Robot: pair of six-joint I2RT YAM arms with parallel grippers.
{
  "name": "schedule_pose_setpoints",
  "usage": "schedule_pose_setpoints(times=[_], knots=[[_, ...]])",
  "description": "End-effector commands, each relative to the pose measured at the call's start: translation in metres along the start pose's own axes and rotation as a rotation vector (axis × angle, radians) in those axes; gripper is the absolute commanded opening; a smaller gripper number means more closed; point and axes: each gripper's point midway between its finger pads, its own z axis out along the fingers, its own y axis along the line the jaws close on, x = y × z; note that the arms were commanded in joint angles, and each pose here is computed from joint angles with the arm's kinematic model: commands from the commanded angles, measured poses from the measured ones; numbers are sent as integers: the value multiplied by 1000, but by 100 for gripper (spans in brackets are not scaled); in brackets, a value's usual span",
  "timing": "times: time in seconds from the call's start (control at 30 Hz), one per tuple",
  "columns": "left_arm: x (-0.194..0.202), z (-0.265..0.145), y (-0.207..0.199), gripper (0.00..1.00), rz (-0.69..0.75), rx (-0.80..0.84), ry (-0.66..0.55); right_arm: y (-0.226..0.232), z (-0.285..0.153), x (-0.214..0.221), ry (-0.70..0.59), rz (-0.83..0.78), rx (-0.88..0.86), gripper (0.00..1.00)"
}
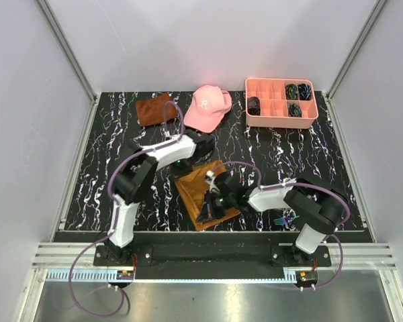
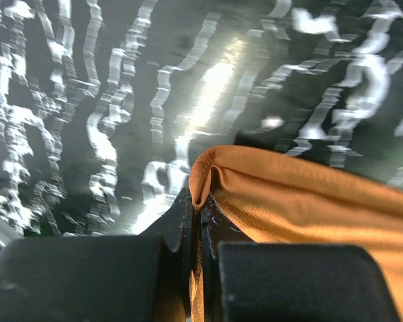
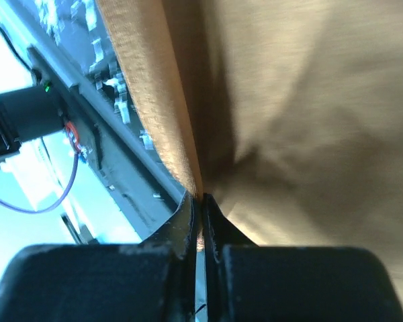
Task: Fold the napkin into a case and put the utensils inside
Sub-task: Fold the lower triangle-folded napkin at the center of the board.
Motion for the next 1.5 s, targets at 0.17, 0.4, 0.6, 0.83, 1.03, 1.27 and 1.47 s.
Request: schedule_pose_setpoints(times=[0.17,0.4,0.6,0.83,1.03,1.27,1.47], knots=[[-63,-9,80,0,-31,115,-136,79,36,41,215,-120,-95,0],[-62,-4,99,0,2,88,-125,112,49,38,250,-93,-256,0],[-56,13,74,0,16,19,-82,93,44,47,259,-50,-258,0],[-62,15,56,0,-44,-9,-77,55,32,44,235,20,-238,0],[-67,7,45,0,-68,-15,-96,31,29,47,234,51,-217,0],[-62,2,18,0,-31,18,-88,22,29,48,232,56,-164,1],[-54,4,5,0,-17,28,-92,9,19,46,209,35,-43,4]])
